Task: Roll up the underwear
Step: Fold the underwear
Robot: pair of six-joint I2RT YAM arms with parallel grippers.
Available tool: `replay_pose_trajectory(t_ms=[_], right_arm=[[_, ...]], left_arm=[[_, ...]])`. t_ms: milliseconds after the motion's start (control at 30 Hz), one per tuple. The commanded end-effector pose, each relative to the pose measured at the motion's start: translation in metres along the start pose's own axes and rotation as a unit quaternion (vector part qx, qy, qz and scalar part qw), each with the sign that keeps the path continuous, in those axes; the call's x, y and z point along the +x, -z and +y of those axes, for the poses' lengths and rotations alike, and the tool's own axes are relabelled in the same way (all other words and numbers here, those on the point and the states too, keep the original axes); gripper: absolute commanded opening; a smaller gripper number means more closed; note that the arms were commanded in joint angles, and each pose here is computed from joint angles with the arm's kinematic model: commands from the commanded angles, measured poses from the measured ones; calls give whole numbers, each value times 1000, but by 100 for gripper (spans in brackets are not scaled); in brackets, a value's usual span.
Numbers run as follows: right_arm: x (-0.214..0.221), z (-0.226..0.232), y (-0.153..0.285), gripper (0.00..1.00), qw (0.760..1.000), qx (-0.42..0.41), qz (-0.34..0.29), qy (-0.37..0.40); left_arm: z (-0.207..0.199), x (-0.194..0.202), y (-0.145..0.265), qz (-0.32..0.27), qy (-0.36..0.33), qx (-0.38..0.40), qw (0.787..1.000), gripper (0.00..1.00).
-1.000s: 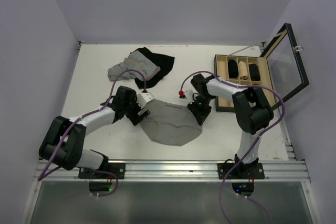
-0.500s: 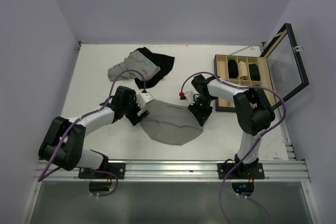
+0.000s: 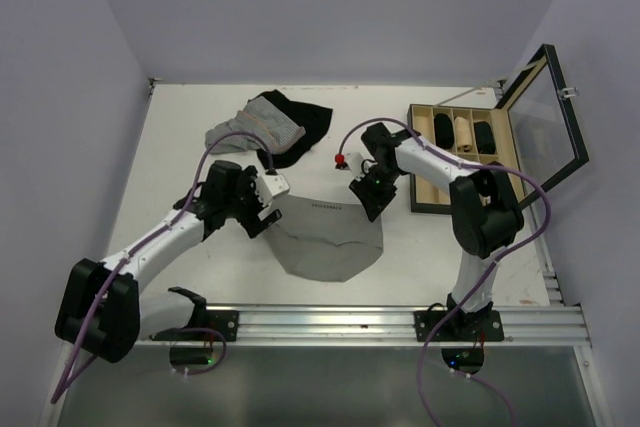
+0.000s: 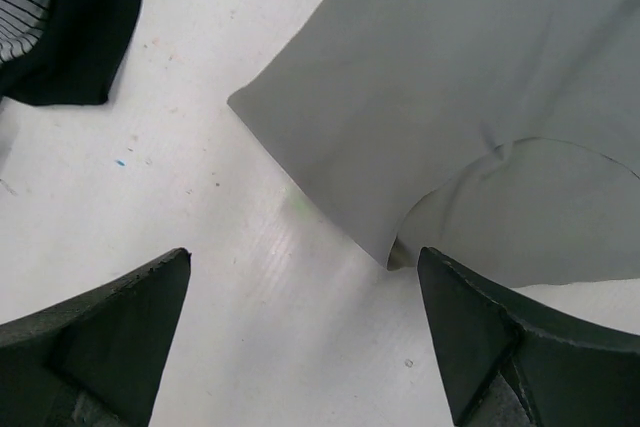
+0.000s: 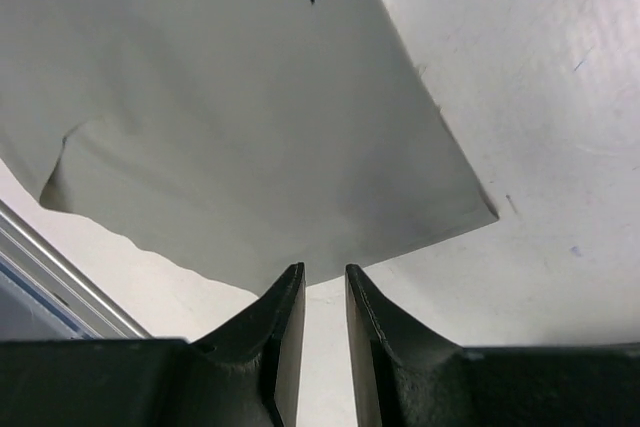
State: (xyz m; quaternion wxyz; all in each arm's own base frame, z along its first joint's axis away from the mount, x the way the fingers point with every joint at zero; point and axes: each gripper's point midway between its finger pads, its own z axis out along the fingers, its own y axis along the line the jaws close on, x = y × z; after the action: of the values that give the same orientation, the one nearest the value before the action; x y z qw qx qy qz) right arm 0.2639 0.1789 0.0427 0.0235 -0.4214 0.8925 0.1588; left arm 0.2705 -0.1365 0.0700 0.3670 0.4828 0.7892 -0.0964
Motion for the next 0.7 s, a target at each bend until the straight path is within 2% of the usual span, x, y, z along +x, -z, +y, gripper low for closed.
replay_pose_trajectory(t_ms=[0,67,233,533,667], right_arm=[[-29,1,19,27,999,1,-48,6],[-33,-4,15,26,999,8,-49,0],[-41,-20,-5,23,999,23,-46,-3],[-30,-36,-36,19,999,34,-15,-2],[-14,-25,-40,17,1000,15,-10,-15]], left_arm=[[14,-23,1,-22,15,-9,1000,100],[23,-30,-3,-26,26,-18,999,100],[26,-37,-29,-31,58,3,998,91],[29,-14,-65,14,96,11,995,84],[36,-4,-82,36,95,5,995,82]])
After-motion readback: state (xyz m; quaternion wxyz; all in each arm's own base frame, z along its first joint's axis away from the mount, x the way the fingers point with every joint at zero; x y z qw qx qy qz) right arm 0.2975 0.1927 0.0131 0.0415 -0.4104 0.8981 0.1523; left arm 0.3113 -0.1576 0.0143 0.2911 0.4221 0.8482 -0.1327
